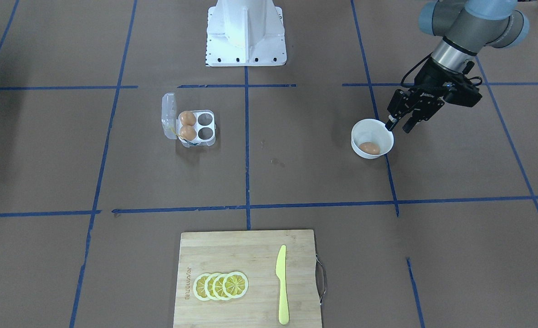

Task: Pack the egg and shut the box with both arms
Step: 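Move the left gripper over the white bowl toward the brown egg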

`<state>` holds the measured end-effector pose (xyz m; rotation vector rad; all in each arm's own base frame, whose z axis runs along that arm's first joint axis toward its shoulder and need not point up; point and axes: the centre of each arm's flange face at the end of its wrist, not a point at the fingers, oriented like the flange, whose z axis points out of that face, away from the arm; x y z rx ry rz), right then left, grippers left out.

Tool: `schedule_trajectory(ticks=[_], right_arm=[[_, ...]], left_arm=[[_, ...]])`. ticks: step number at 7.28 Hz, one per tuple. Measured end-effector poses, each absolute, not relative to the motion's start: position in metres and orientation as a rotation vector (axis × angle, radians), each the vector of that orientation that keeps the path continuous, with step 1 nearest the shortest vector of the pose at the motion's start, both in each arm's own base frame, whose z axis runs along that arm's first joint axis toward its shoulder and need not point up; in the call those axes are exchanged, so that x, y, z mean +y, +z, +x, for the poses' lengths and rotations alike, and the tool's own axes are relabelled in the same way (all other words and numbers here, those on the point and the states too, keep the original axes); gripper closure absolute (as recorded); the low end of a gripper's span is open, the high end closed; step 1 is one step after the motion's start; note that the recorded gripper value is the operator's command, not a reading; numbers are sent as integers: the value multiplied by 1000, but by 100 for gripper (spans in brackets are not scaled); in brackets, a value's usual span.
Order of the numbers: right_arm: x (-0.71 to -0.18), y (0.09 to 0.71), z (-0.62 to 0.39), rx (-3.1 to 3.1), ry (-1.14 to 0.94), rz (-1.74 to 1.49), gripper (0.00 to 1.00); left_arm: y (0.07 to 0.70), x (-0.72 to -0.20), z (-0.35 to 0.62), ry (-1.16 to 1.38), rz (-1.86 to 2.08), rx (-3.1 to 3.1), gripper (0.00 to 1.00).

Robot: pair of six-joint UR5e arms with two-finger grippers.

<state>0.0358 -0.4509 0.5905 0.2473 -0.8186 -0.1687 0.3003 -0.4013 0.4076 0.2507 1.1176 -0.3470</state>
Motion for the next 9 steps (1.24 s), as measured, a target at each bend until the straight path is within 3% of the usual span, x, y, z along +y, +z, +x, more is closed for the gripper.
schedule_trajectory(ticks=[3,9], right_arm=[[-451,590,36,-818,-169,248,0],[-451,590,36,-818,-170,250,0]], left_arm=[[402,-397,352,-502,160,989,42],[416,-397,380,-393,224,921,38]])
